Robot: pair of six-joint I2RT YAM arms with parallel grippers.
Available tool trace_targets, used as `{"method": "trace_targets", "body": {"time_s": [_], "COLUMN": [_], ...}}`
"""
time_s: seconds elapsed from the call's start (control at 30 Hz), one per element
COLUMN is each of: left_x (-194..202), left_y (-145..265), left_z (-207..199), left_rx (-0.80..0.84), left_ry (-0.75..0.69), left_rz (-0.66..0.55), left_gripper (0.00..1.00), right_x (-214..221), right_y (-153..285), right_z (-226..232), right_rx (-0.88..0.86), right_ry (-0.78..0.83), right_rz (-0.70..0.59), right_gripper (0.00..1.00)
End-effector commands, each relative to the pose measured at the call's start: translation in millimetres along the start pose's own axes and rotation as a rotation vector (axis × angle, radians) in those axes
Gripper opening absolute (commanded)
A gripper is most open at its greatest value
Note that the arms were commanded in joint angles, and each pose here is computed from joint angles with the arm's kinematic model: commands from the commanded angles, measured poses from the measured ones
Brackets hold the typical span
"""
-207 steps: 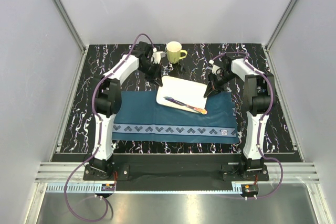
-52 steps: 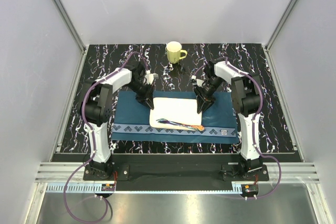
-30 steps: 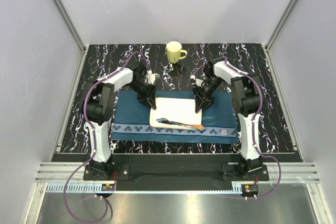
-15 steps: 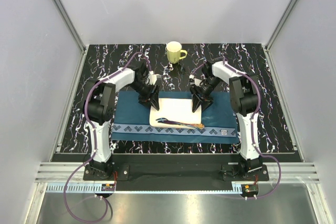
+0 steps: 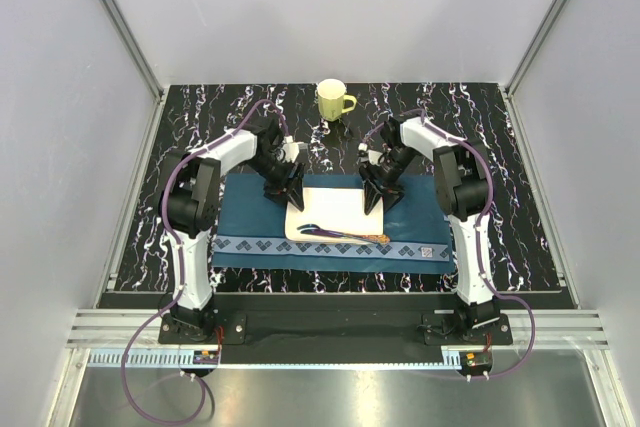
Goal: Set the dinner table for one person
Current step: Move the plate onto the napkin.
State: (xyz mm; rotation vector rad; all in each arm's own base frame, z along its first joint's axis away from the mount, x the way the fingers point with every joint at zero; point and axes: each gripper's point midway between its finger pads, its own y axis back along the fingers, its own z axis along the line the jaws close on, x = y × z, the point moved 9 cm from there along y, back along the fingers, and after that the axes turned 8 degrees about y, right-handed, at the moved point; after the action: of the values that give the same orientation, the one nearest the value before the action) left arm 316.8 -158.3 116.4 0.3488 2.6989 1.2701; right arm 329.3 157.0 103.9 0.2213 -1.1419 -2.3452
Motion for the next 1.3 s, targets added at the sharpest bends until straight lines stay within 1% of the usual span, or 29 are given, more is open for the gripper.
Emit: {"method": "trace_targets", "body": {"time_s": [0.0,0.3,0.7,0.77,0.93,1.13,1.27], "left_x": [-8.6,-10.7,-13.1,-14.3,-19.9,-26.7,-24.3], "left_y": [-12.3,-12.0,-10.1,-9.1,-3.8,4.9,7.0], "left_z": [-39.9,-36.7,-33.0,-31.5,-26.7,-21.8,-21.4], "left_rx": [0.209,0.205,0.186,0.171,0.111,0.035,0.022], "left_ry": [-0.094,-0.084,-0.072,-0.068,-0.067,-0.073,-0.072], "left_rz": [0.003,-0.001,-0.009,-0.015,-0.041,-0.069,-0.072], "left_gripper": [0.6,0.6,0.61,0.62,0.68,0.68,0.68], "right_x": [-18.8,-15.8,-13.7,-12.5,-7.4,-0.8,2.8], "right_y": [-3.3,6.6,10.4,10.5,10.5,10.6,11.8], "right_z": [37.6,24.3,15.8,14.7,13.7,10.7,8.0], "right_rx": [-0.098,-0.025,0.007,0.011,0.029,0.068,0.107], "right_ry": [0.114,0.078,0.059,0.055,0.055,0.062,0.072], "right_rz": [-0.088,-0.111,-0.112,-0.105,-0.086,-0.063,-0.049], "right_gripper": [0.59,0.6,0.6,0.6,0.61,0.61,0.61]}}
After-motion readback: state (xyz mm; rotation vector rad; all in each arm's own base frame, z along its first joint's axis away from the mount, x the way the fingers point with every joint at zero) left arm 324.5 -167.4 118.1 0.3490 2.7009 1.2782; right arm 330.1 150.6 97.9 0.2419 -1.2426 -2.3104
